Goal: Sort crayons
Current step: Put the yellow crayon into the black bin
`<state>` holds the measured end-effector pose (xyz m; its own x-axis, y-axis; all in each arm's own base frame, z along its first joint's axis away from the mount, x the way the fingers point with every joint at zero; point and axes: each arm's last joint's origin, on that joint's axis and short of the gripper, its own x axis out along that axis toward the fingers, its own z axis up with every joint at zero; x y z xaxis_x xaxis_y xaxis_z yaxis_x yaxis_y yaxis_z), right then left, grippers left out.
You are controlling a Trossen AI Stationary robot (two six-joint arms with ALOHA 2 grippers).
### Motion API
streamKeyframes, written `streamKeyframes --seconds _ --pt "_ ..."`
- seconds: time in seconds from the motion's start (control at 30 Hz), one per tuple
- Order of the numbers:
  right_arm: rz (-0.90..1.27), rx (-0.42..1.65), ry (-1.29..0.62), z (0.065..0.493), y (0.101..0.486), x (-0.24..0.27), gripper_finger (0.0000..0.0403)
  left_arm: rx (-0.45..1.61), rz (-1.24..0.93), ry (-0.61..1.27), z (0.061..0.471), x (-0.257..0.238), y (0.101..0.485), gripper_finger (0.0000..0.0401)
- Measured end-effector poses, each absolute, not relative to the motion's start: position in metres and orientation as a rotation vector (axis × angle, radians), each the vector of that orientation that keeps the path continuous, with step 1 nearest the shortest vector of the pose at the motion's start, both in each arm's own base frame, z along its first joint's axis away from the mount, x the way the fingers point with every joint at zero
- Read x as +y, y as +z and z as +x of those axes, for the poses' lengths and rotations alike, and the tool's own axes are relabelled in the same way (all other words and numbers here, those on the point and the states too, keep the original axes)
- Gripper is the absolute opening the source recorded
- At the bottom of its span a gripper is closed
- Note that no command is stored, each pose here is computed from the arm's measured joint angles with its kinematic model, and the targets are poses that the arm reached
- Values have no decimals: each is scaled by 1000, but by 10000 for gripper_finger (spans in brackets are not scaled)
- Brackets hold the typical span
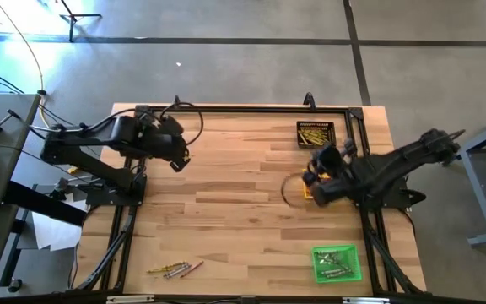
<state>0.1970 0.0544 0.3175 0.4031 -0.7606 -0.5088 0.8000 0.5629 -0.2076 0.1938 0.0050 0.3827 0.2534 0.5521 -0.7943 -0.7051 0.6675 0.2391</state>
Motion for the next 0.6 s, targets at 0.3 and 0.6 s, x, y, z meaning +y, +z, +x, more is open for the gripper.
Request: streamKeyframes --seconds 0.3,0.6 --pt "262 632 -944 233 293 17 52 1174 -216 949 190 30 321 70" --pt "383 587 -687 259 271 -19 52 1322 -410 985 171 73 251 70"
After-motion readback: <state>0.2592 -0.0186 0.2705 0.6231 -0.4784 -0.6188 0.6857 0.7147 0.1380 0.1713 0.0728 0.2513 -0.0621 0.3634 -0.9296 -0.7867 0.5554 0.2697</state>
